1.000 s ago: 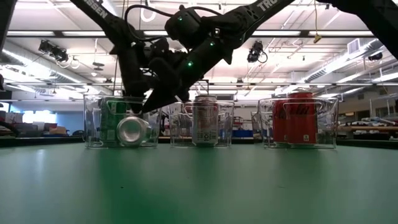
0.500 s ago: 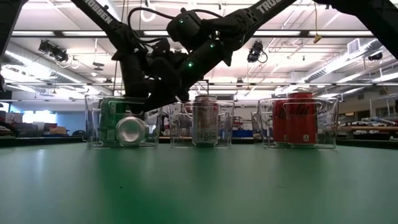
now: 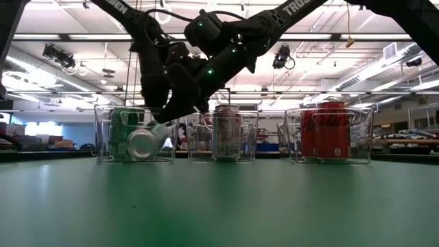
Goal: Sort soda cans
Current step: Adjust the right green soda can on the left transparent bin
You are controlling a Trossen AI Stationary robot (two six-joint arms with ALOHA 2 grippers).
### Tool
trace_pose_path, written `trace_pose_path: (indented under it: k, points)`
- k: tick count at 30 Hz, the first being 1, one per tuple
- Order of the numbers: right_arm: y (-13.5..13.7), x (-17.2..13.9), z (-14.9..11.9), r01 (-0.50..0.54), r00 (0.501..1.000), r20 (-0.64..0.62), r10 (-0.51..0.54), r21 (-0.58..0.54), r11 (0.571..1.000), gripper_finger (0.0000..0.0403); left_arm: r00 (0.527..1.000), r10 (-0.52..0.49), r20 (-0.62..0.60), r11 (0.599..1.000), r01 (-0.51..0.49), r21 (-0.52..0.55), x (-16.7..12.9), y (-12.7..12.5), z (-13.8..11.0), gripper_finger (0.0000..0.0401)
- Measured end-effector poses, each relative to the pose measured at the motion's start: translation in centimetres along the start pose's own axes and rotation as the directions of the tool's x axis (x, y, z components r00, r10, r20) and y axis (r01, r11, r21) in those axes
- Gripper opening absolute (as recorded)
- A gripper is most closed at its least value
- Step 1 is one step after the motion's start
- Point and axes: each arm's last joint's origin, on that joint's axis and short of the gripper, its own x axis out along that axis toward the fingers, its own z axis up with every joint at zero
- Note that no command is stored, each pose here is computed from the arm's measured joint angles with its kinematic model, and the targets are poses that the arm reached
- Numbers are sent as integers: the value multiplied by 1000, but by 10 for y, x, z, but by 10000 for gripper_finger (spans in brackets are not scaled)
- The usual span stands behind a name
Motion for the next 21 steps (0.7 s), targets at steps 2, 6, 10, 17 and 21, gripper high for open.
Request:
trace_pose_path:
  k: [2,6,10,17,21]
  points:
    - [0,0,0,0,1000,-1,0,-1,1000,0,1000,-5,-4,1000,5,13,-5,-6,4,0]
    - [0,0,0,0,1000,-1,0,-4,1000,0,1000,-13,-1,1000,13,21,-13,-20,9,0]
    - [0,0,0,-10,1000,0,10,-5,1000,0,999,-33,27,999,31,44,-26,-37,7,0]
    - [0,0,-1,-9,1000,-2,9,-22,1000,0,996,-6,85,998,1,65,-50,-68,3,0]
    - [0,0,-1,-10,1000,-5,10,-25,1000,0,996,56,70,995,-62,77,-48,-79,-1,0]
